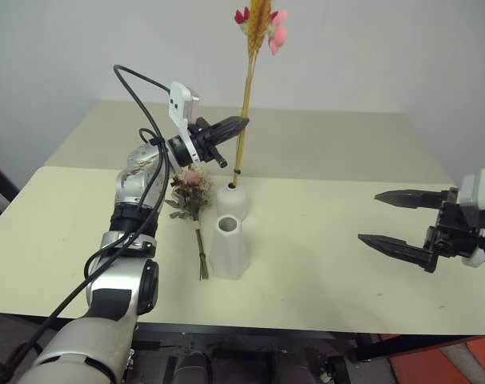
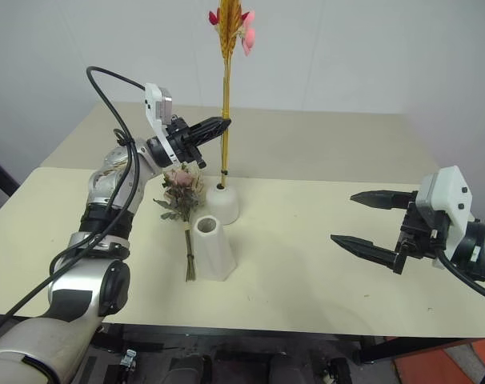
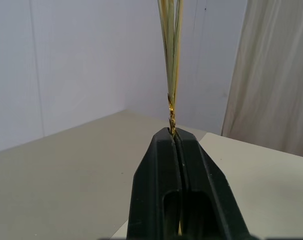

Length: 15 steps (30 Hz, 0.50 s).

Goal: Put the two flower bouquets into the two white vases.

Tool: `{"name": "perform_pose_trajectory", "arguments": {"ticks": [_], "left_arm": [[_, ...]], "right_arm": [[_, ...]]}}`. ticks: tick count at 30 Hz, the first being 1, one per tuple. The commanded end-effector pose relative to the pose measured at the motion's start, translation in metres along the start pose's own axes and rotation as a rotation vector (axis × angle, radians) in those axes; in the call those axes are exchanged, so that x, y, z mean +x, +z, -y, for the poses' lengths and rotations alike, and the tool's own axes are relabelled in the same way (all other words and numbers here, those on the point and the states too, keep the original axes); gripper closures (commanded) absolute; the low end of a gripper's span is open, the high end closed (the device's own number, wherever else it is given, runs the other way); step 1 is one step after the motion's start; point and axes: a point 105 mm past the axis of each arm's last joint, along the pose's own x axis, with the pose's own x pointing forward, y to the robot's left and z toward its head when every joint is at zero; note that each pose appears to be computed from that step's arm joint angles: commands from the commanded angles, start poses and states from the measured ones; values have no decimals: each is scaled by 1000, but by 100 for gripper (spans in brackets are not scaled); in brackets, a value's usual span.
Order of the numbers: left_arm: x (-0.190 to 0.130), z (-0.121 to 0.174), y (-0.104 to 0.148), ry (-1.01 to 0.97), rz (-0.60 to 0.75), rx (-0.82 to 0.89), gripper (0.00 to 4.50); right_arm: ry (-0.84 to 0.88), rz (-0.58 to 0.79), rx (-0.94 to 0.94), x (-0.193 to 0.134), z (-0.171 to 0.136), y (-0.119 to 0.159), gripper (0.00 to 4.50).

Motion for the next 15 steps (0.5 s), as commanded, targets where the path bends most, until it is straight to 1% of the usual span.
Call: {"name": "perform_pose_trajectory", "arguments": {"ticks": [1, 15], "left_arm": [[1, -1, 20, 0, 54, 46, 448], [1, 1, 18, -12, 47, 47, 448]], "right_arm": [[-15, 31, -32, -2, 2, 11, 0], [-14, 32, -31, -2, 0, 11, 0]]}}
